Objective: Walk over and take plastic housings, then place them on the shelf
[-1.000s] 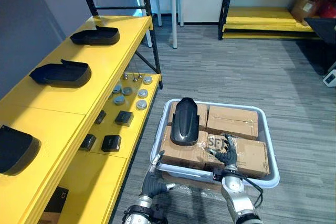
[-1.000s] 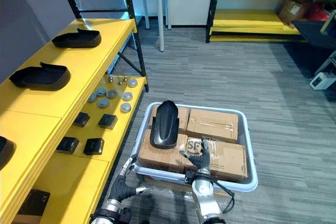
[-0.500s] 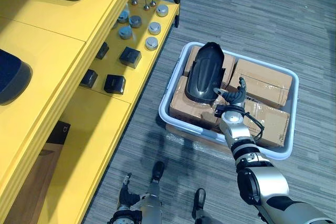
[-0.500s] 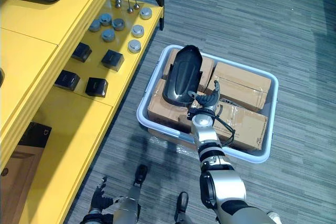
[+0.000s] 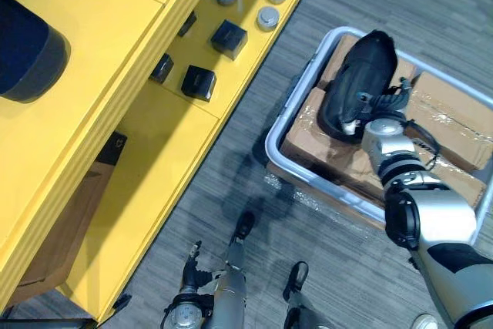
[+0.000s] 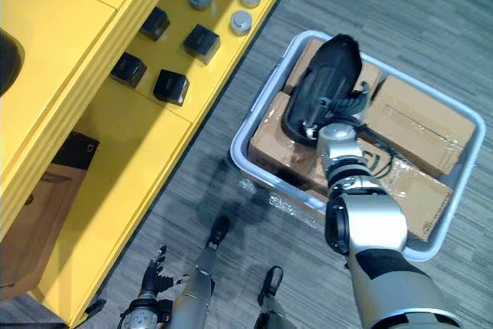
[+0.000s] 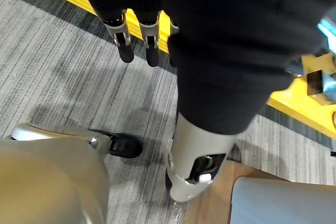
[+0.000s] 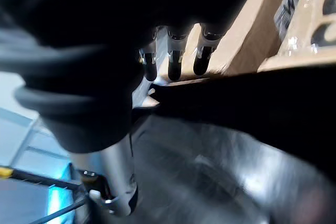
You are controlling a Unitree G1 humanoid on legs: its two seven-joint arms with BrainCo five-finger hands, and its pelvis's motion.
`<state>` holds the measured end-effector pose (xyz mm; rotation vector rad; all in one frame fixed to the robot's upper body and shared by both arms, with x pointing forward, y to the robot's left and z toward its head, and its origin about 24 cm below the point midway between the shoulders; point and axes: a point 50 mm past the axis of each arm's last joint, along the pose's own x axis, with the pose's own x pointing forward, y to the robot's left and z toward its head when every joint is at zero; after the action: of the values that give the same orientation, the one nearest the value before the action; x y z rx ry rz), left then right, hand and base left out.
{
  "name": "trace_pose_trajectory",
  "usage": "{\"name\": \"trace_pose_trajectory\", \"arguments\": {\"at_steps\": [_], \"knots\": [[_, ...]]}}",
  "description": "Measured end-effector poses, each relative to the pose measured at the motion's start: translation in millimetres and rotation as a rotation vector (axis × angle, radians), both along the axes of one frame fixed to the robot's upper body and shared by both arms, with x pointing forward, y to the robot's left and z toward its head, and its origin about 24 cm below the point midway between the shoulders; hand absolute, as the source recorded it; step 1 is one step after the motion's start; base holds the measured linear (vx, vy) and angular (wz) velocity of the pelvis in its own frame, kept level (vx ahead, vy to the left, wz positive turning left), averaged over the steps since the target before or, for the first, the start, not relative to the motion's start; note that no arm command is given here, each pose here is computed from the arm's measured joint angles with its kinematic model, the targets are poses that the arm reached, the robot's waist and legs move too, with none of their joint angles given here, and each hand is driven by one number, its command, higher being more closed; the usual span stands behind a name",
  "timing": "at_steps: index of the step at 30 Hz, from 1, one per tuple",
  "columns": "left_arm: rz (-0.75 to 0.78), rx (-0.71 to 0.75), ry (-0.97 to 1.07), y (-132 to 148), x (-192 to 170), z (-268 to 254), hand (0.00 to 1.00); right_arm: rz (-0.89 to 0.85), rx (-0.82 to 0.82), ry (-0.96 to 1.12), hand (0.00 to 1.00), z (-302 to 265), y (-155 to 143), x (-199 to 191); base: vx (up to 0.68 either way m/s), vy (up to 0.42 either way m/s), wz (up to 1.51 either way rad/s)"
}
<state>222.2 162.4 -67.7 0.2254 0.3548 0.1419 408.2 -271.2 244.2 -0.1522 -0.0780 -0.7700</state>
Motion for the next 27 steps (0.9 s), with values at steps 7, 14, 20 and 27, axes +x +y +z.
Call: {"name": "trace_pose_trajectory", "arguments": {"at_steps": [7,14,20,27], "knots": [[-0.033,-0.034,-0.007,-6.6,4.6,2.5,0.00,-0.108,-0.090,0.048,0.00,15.3,-35.5,-14.0,0.08,-0.054,0.08],[-0.020,-0.062,0.000,-8.1,5.6,2.2,0.00,-0.177,-0.115,0.075,1.00,17.3,-46.9,-20.2,0.06,-0.048,-0.01],[-0.008,-0.083,0.013,-10.4,5.6,0.5,0.00,-0.133,-0.062,0.106,1.00,11.5,-55.9,-22.7,0.03,-0.050,-0.03],[-0.005,-0.156,-0.057,-24.9,0.0,18.0,0.00,-0.110,-0.002,0.181,1.00,-19.8,-64.4,-26.7,0.07,-0.062,0.07]]}}
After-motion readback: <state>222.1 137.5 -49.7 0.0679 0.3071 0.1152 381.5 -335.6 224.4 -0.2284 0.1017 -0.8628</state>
